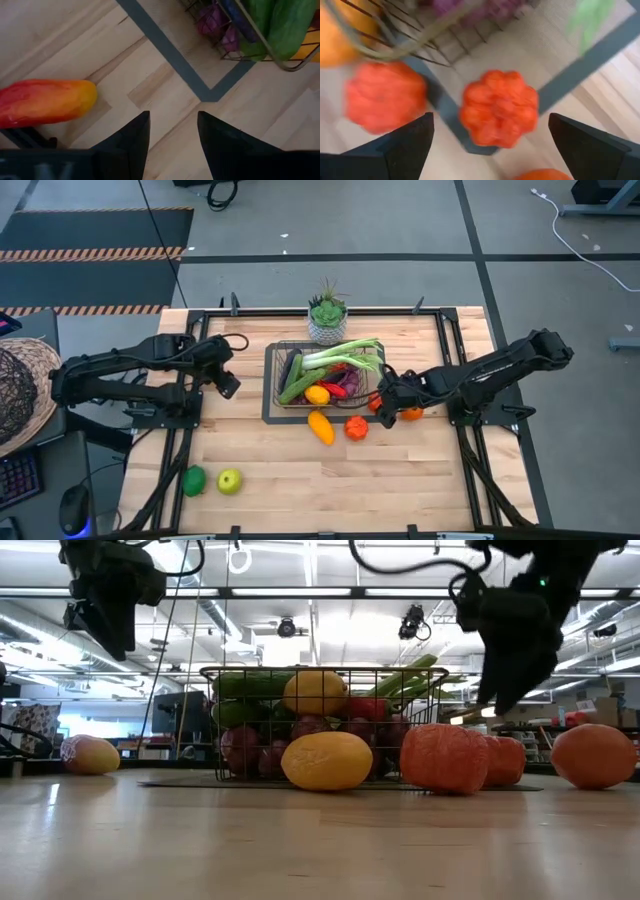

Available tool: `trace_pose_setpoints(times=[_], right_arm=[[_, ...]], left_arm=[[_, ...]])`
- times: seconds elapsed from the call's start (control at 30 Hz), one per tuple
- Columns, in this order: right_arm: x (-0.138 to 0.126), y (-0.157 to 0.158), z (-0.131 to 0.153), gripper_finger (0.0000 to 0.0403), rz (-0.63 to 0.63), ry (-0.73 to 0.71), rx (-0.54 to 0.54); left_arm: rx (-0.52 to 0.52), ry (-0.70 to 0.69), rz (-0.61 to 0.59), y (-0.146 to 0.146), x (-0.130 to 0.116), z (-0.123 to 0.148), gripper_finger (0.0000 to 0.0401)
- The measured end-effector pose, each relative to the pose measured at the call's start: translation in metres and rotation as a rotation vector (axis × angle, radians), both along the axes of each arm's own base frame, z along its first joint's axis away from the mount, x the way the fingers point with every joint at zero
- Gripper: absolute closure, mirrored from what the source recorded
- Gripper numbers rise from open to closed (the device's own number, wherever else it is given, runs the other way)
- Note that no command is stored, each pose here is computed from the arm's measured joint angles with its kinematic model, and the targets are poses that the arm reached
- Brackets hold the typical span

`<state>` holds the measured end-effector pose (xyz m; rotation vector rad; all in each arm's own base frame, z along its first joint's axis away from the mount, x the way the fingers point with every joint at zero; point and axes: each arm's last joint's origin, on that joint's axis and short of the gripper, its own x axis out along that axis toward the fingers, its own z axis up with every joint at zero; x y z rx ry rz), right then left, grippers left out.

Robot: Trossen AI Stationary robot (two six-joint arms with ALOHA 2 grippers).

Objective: Build produce basket
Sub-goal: Put the top pumpkin into the wire basket

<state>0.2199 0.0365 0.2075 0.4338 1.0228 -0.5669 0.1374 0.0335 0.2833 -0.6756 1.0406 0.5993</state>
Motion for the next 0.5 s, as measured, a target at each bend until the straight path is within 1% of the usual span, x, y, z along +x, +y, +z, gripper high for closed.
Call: trace_pose_setpoints(times=[0.13,0.23,0.33,0.5], right_arm=[[-0.006,-0.005,-0.015,0.0005,-0.011,0.039,0.007],[-0.003,-0.006,-0.021,0.0004,-0.011,-0.018,0.031],[0.0,-0.005,-0.025,0.0004,-0.005,-0.073,0.031],[-0.005,-0.009,-0.034,0.0004,-0.024,-0.053,-0.001]], left_arm=[[-0.011,-0.004,0.0,0.0,0.0,0.0,0.023],[-0.014,-0.004,-0.001,0.0,0.0,0.0,0.0229],[-0.023,-0.006,-0.001,-0.001,0.0,0.0,0.0229],[-0.047,-0.011,-0.007,-0.001,0.0,0.0,0.0229]])
